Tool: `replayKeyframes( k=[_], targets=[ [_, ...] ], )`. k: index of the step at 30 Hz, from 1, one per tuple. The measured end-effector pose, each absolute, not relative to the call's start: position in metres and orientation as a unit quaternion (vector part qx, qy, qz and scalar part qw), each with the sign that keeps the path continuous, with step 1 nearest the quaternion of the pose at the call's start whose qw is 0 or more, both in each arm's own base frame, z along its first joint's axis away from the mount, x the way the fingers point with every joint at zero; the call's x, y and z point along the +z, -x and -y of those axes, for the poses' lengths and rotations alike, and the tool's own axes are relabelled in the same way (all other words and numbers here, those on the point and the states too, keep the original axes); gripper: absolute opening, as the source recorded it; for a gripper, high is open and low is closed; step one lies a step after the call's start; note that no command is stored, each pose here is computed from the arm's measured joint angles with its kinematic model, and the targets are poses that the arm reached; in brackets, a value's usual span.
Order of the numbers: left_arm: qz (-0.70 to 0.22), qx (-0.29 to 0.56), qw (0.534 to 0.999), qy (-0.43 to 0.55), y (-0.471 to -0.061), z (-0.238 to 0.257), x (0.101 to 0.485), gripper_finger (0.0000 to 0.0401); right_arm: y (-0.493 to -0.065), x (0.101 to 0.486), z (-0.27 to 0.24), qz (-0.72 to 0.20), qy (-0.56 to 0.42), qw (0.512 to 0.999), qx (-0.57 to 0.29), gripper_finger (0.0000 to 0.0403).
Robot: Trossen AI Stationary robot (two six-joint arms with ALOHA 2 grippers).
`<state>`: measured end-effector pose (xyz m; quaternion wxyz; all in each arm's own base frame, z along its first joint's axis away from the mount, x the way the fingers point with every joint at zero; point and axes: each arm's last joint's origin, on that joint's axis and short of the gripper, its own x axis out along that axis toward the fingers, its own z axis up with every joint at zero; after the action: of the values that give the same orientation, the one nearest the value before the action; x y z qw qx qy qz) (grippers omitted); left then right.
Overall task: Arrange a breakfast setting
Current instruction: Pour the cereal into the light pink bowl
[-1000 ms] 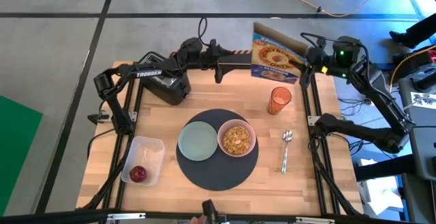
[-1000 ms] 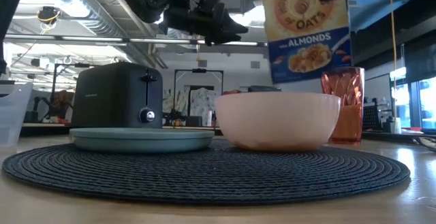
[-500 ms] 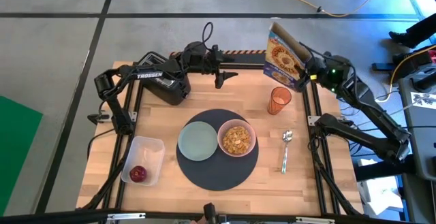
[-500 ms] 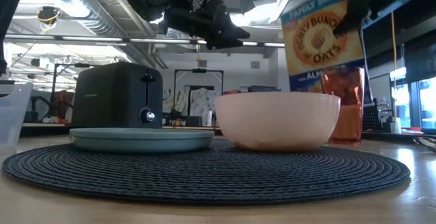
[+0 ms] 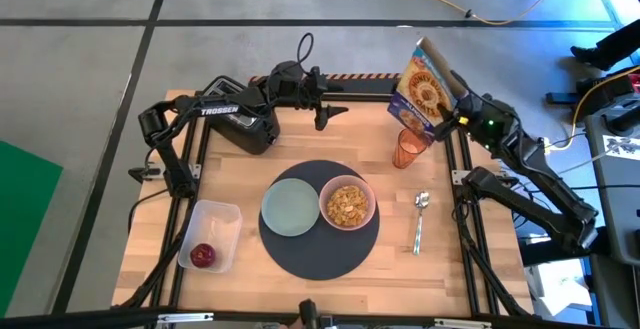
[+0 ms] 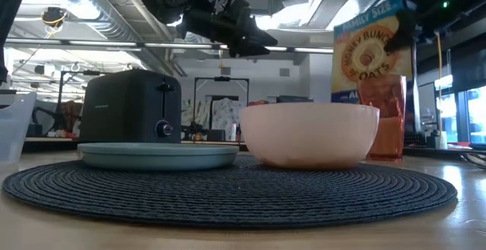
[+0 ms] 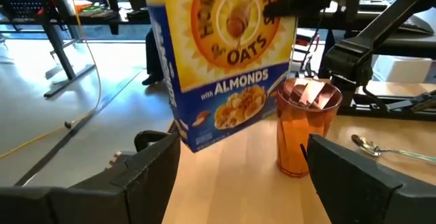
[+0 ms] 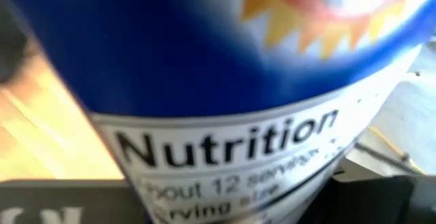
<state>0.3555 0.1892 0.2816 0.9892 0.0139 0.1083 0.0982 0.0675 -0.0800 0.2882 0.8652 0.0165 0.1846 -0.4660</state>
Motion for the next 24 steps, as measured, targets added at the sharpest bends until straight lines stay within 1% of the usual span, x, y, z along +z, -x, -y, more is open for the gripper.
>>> replayKeyframes(
  k=[3,7,13,16,22,24],
  targets=[
    [-0.110,0.096,0.989,-0.014,-0.356,-0.187,0.281,0.0305,-0.069,0.274,0.081,-0.194,-0.030,0.861,-0.470,0.0145],
    [-0.112,0.090,0.990,-0.012,-0.358,-0.183,0.281,0.0305,-0.070,0.264,0.083,-0.200,-0.041,0.858,-0.471,0.0145],
    [-0.112,0.082,0.990,-0.014,-0.361,-0.177,0.281,0.0305,-0.071,0.259,0.084,-0.211,-0.032,0.857,-0.469,0.0150],
    [-0.113,0.081,0.990,-0.013,-0.361,-0.177,0.281,0.0305,-0.071,0.260,0.084,-0.213,-0.021,0.857,-0.469,0.0176],
    [-0.130,0.080,0.988,-0.006,-0.361,-0.176,0.277,0.0305,-0.070,0.260,0.085,-0.212,-0.022,0.843,-0.495,0.0261],
    [-0.132,0.080,0.988,-0.005,-0.361,-0.176,0.277,0.0305,-0.069,0.259,0.085,-0.212,-0.027,0.838,-0.502,0.0282]
  ],
)
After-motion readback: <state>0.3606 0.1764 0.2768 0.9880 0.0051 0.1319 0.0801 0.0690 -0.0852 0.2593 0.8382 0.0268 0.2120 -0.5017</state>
